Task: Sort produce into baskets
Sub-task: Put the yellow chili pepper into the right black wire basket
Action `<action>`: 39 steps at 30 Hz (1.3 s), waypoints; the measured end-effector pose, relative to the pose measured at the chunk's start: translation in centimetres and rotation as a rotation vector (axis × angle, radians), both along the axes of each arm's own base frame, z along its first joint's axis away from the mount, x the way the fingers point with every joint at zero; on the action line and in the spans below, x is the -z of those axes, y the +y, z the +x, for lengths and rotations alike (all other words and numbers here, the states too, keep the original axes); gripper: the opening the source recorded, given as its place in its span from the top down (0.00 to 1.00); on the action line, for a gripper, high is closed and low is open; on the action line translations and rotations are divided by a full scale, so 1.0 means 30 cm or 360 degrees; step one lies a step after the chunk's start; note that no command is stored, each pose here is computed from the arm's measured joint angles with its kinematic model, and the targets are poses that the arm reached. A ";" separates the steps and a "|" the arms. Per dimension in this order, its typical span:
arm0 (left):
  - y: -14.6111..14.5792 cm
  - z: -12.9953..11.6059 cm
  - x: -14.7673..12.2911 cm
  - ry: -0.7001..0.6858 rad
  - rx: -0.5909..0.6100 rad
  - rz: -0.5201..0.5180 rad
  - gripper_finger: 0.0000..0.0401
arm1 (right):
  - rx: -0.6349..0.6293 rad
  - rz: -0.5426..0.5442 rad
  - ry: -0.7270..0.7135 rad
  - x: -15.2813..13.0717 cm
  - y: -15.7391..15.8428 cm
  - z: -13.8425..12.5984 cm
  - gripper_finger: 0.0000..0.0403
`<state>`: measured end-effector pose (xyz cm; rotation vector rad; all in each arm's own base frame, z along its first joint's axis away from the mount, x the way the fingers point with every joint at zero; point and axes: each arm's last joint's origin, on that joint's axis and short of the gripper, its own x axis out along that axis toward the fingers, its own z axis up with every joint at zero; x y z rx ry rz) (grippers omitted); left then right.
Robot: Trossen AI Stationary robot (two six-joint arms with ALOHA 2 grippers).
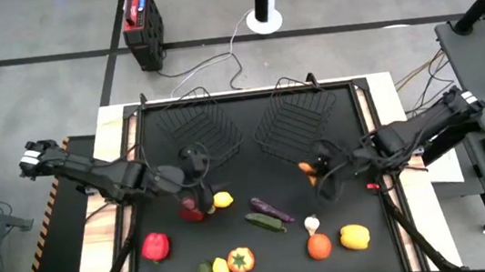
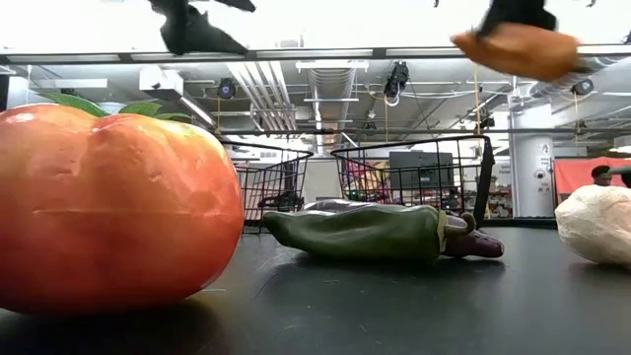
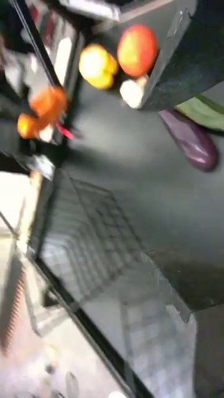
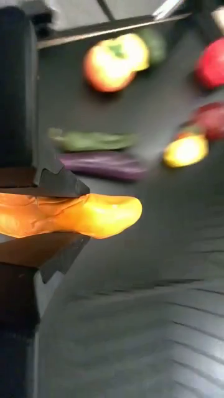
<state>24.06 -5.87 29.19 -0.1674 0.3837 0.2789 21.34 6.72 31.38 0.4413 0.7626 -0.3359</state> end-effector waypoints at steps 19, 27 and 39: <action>-0.042 0.045 -0.062 -0.0352 0.0145 0.0140 0.10 | 0.0244 -0.0967 0.0174 -0.168 -0.329 0.194 0.83; -0.036 0.037 -0.060 -0.0325 0.0108 0.0143 0.10 | 0.0216 -0.0616 0.0494 -0.047 -0.596 0.224 0.83; -0.035 0.034 -0.049 -0.0293 0.0087 0.0117 0.10 | 0.0008 -0.0469 0.0944 0.180 -0.815 0.255 0.83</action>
